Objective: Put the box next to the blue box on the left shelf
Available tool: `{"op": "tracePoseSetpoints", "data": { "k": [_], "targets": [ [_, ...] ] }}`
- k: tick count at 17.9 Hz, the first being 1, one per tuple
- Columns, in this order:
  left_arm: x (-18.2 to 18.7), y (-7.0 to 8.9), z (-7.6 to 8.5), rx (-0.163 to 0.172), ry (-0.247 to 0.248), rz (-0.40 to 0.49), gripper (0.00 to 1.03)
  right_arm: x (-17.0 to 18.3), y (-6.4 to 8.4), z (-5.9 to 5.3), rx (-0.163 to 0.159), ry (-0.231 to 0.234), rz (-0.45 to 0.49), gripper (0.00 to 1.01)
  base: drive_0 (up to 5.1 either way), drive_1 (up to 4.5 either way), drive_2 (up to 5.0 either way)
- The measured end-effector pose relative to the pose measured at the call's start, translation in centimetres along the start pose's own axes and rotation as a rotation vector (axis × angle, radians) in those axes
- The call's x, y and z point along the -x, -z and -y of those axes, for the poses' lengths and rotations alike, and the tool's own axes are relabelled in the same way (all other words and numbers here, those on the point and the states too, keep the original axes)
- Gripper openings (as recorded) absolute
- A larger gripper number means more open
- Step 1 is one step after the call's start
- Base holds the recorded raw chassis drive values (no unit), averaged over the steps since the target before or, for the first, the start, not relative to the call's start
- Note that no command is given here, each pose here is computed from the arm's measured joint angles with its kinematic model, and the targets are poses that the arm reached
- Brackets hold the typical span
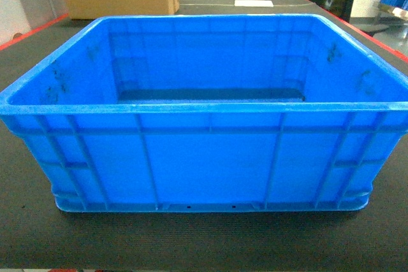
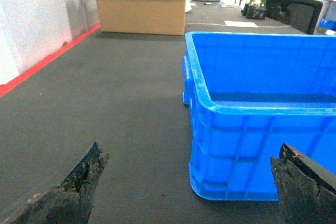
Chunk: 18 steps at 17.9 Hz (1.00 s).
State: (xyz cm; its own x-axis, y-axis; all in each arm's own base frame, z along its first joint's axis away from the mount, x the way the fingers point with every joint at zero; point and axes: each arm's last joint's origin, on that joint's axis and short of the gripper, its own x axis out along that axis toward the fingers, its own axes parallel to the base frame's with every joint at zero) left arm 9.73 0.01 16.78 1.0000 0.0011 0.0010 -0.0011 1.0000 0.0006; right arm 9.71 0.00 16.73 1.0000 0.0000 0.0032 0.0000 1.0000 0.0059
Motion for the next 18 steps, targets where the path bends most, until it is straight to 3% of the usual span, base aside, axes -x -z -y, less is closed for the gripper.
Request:
{"op": "tracePoseSetpoints", "data": {
  "k": [18],
  "targets": [
    [0.0, 0.0, 0.0, 0.0, 0.0, 0.0, 0.98, 0.0, 0.0, 0.0, 0.0, 0.0, 0.0, 0.98, 0.0, 0.0, 0.0]
  ]
}}
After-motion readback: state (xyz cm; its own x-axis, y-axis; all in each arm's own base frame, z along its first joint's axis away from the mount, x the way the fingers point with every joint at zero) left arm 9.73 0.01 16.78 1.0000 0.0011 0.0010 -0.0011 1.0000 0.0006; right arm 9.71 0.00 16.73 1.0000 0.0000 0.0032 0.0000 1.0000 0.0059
